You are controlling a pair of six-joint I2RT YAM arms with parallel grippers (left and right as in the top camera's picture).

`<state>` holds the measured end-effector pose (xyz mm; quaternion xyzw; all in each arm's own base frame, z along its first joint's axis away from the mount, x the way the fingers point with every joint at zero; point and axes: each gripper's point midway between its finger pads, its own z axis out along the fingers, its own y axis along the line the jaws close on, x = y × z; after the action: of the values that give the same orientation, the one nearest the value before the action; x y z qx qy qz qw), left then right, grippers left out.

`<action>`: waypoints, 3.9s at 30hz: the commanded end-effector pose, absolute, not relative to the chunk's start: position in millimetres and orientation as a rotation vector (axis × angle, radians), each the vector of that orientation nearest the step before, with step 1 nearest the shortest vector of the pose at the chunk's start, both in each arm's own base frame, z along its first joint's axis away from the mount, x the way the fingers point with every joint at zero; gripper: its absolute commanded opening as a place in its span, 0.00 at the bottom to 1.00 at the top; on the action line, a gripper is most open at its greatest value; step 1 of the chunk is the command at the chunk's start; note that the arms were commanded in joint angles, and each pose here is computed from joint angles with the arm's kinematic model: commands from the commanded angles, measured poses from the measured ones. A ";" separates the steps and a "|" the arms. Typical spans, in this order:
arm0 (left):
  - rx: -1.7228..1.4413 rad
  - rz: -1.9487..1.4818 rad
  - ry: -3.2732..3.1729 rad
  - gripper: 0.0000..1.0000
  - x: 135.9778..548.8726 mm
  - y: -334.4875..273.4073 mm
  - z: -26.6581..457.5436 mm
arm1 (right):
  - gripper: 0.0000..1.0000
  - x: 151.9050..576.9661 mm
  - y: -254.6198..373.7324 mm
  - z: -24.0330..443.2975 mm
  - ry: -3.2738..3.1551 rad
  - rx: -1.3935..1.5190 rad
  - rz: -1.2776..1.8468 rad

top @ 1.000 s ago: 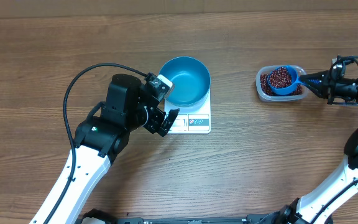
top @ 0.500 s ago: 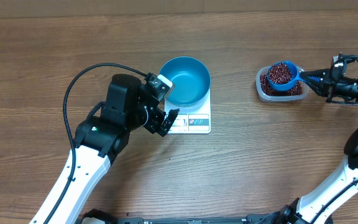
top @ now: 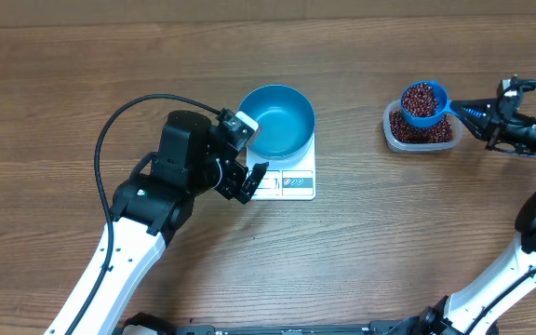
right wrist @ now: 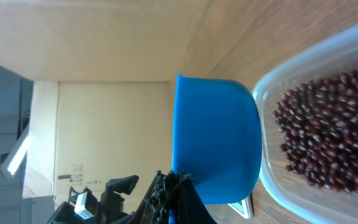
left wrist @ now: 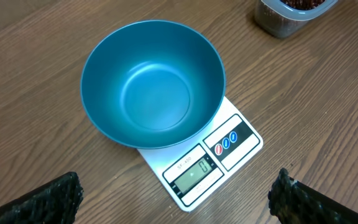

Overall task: Scoop item into bowl and weigh 150g on scale
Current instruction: 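Lift the filled scoop up out of the bean tub, then carry the filled scoop left over the teal bowl, then tip the scoop with the right gripper to pour beans into the bowl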

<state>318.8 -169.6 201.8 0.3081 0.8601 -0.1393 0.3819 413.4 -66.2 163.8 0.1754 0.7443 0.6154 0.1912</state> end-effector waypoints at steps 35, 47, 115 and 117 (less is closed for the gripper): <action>0.770 -0.369 2.160 1.00 324.1 -174.0 214.7 | 0.04 423.5 11.2 189.3 2.005 0.272 1.924; 0.770 -0.370 2.160 1.00 324.1 -174.1 214.7 | 0.04 428.5 79.4 215.4 2.022 0.017 1.990; 0.781 -0.399 2.148 0.99 322.7 -178.1 216.6 | 0.04 431.9 221.6 191.2 2.722 -0.503 1.000; 0.781 -0.399 2.148 1.00 322.7 -178.1 216.4 | 0.04 433.9 221.4 187.5 2.728 -0.513 0.941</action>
<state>319.8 -173.4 205.6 0.3113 0.8543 -0.1482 0.3890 425.2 220.4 184.0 -0.1650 0.9209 0.3432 0.0827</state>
